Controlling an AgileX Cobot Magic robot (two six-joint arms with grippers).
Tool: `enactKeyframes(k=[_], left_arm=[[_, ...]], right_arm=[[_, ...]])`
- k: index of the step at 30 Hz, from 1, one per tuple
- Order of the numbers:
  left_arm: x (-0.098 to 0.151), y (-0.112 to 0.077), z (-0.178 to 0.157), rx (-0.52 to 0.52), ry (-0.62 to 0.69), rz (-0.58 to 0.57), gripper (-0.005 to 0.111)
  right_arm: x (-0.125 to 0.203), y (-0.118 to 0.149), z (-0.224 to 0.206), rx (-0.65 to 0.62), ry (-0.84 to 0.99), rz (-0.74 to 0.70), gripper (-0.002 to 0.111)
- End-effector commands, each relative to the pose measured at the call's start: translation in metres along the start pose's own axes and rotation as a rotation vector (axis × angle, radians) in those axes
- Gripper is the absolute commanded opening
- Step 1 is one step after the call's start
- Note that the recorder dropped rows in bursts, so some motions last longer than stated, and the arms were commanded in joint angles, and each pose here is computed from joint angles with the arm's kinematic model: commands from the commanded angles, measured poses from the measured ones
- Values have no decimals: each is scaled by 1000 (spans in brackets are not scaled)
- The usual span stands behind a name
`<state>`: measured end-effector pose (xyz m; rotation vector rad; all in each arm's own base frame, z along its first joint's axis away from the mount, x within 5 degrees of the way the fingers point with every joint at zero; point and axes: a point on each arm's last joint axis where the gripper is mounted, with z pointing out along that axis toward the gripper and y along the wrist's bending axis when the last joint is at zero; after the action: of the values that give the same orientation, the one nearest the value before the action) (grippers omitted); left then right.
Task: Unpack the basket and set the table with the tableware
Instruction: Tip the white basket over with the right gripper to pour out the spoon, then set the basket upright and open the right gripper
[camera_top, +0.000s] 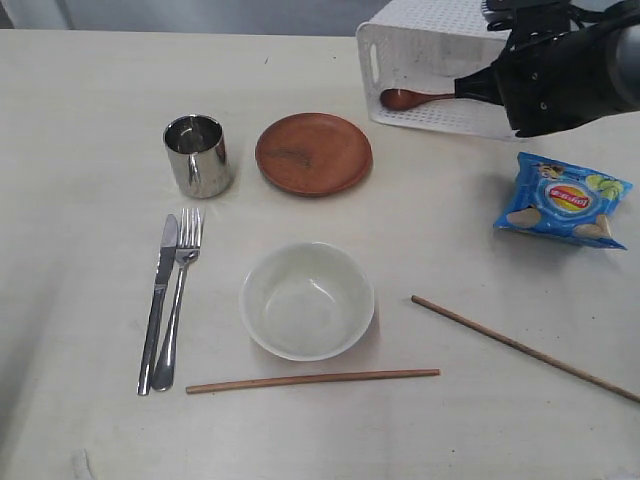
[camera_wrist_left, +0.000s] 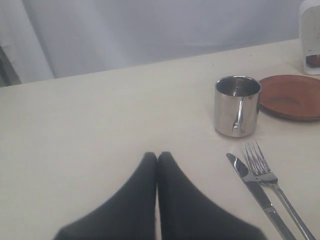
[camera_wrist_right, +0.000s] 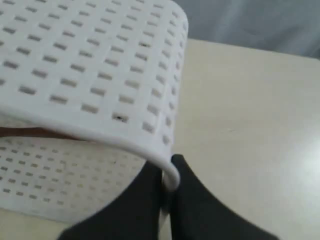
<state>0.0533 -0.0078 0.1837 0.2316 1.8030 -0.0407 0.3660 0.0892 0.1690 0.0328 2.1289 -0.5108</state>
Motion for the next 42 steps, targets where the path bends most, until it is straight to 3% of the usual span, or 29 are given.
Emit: enactKeyframes(k=[1, 5, 12, 16, 19, 27, 31, 33, 36, 42], left_arm=[[0, 0, 0, -2, -5, -2, 0], [0, 0, 0, -2, -5, -2, 0], [0, 0, 0, -2, -5, -2, 0], [0, 0, 0, -2, -5, -2, 0], [0, 0, 0, -2, -5, -2, 0], [0, 0, 0, -2, -5, -2, 0], [0, 0, 0, -2, -5, -2, 0], [0, 0, 0, -2, -5, -2, 0], [0, 0, 0, -2, -5, -2, 0], [0, 0, 0, -2, -5, -2, 0]], right_arm=[[-17, -11, -10, 149, -114, -57, 0], [-27, -14, -26, 254, -180, -69, 0], [-30, -10, -36, 289, -195, -172, 0], [-33, -9, -49, 401, -229, -234, 0], [-36, -5, -51, 388, -239, -228, 0], [-32, 1, -33, 176, -182, -195, 0], [-34, -10, -23, 181, -156, -172, 0], [-36, -18, -18, 192, -123, -107, 0], [-38, -21, -6, 83, -37, -52, 0], [-32, -39, 27, -89, 162, 248, 0]])
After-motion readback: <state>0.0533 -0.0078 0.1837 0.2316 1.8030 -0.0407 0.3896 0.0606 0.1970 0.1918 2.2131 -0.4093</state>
